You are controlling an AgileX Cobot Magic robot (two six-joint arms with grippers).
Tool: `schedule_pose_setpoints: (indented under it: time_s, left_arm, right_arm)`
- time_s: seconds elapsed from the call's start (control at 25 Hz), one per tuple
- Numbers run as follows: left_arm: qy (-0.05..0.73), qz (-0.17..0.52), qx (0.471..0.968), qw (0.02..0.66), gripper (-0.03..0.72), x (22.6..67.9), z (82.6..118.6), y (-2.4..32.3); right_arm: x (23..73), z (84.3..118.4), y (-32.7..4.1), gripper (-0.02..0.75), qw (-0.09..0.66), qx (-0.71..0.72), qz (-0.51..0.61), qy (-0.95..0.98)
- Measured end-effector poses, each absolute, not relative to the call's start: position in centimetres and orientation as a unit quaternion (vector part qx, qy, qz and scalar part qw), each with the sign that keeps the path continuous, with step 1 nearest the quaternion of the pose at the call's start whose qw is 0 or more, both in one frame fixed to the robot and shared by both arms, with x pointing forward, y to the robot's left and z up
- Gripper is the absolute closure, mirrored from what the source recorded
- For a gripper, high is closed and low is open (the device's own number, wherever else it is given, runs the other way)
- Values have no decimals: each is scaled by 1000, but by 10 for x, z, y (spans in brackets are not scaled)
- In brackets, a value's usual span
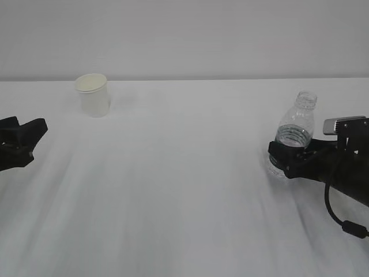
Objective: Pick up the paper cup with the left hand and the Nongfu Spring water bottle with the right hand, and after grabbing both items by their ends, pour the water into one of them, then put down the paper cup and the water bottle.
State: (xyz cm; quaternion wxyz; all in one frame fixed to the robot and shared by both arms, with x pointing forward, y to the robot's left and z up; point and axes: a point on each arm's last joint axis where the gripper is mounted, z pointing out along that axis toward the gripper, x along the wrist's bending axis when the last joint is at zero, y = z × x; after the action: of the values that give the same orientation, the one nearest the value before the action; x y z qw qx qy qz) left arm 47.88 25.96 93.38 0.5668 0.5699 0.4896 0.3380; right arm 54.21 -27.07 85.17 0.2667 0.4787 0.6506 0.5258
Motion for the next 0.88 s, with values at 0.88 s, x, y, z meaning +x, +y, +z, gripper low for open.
schedule_pose_setpoints:
  time_s: [0.88]
  left_arm:
    - [490, 337, 571, 566, 273, 479, 933, 260]
  right_arm:
    - [552, 833, -245, 77, 237, 466, 532, 666]
